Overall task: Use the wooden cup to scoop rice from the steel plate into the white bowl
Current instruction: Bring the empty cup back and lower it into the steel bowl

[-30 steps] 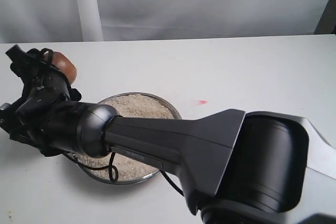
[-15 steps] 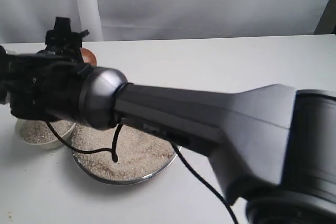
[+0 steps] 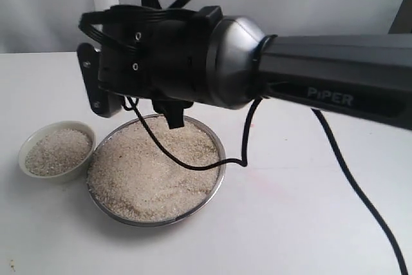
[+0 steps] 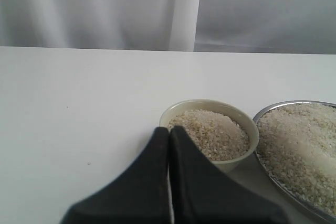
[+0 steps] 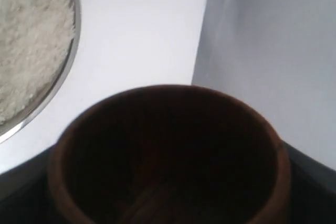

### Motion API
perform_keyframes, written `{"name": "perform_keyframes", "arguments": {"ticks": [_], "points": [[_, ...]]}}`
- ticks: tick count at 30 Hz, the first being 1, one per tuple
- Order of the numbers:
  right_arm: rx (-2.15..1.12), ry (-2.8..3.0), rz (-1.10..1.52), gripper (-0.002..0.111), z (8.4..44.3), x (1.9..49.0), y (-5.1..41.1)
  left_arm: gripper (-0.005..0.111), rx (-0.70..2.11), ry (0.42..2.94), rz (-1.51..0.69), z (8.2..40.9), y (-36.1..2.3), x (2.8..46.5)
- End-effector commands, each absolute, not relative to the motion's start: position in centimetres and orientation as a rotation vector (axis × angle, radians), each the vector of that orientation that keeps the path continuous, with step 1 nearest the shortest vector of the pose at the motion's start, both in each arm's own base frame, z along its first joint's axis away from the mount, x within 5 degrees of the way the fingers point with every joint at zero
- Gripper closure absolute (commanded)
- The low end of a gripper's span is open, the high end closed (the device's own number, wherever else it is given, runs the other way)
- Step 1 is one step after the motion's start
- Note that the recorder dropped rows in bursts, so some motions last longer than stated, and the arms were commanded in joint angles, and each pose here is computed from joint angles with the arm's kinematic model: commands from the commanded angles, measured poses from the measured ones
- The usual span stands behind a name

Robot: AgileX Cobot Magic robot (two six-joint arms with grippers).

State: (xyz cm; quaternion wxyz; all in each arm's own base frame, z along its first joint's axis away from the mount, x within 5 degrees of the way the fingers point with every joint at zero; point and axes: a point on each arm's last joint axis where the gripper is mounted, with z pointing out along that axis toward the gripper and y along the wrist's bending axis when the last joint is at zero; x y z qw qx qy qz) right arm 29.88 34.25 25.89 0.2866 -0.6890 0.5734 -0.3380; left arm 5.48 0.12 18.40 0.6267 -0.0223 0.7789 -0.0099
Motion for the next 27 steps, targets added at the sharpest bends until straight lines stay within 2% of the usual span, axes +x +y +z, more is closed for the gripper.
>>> {"name": "perform_keyframes", "arguments": {"ticks": [1, 12, 27], "points": [[-1.933, 1.541, -0.980, 0.108, 23.1, 31.1, 33.1, 0.107, -0.053, 1.767, -0.032, 18.7, 0.1, 5.5], [-2.067, 1.446, -1.185, 0.108, 16.9, 33.7, 33.0, 0.107, -0.053, 1.767, -0.032, 18.7, 0.1, 5.5], [-2.152, 1.368, -1.223, 0.108, 13.9, 33.1, 34.2, 0.107, -0.053, 1.767, -0.032, 18.7, 0.1, 5.5]]}}
